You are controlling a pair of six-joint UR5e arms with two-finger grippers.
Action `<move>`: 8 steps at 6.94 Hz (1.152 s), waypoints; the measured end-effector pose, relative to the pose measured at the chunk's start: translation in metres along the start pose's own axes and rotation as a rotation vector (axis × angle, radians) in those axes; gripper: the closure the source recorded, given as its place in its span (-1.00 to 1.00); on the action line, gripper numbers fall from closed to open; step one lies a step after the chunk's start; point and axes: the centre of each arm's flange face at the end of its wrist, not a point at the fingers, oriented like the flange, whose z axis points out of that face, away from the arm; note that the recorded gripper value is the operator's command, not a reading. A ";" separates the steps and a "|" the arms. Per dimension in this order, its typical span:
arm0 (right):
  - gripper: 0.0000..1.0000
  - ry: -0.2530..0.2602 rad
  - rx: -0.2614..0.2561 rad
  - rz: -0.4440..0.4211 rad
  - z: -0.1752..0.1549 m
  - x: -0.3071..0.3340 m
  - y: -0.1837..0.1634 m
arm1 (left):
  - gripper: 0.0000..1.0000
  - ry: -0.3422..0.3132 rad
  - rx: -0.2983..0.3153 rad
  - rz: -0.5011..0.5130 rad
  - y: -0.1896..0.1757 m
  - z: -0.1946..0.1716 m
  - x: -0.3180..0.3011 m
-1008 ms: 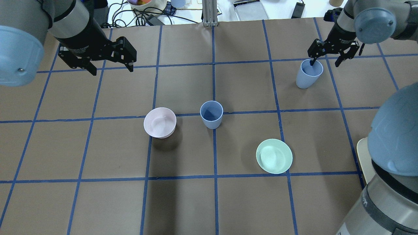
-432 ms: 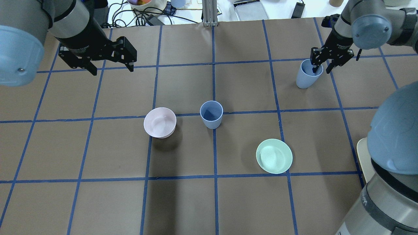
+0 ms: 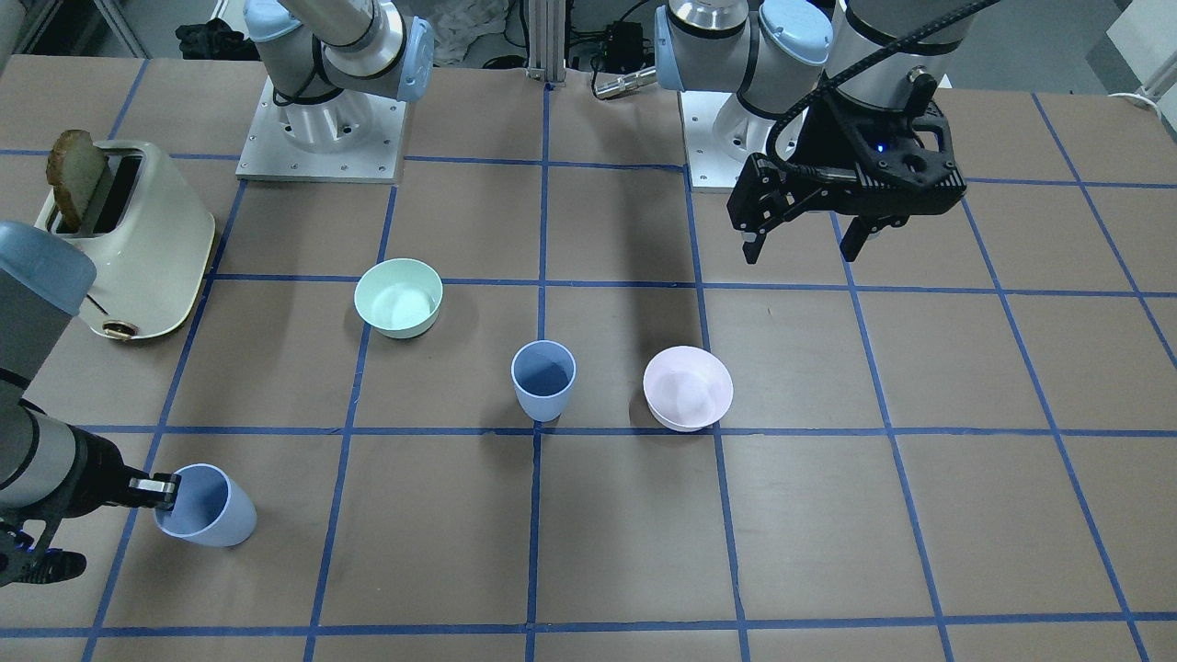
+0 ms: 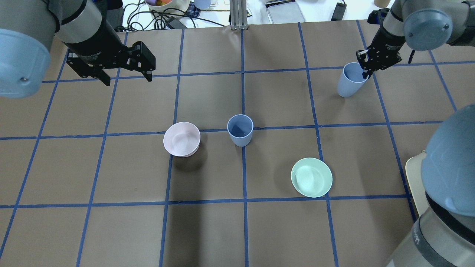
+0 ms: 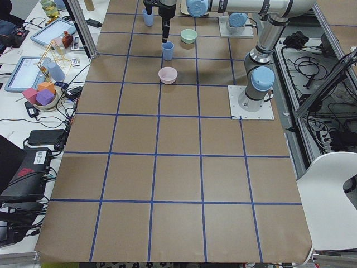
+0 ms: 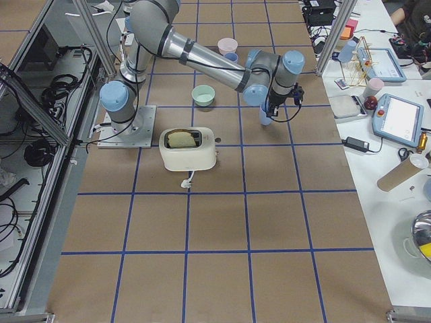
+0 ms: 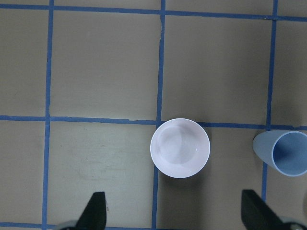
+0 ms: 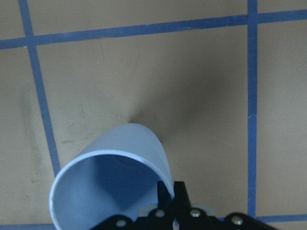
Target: Stack blue cups with both arms
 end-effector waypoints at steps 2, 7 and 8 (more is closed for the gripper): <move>1.00 -0.030 -0.002 -0.004 -0.041 -0.062 0.029 | -1.00 0.000 0.003 0.001 0.001 -0.002 0.000; 1.00 -0.018 -0.012 0.132 -0.072 -0.296 0.136 | -1.00 0.000 0.000 0.002 0.001 -0.001 0.000; 1.00 -0.013 -0.016 0.147 -0.067 -0.324 0.152 | -1.00 0.000 0.000 0.002 0.000 -0.001 0.000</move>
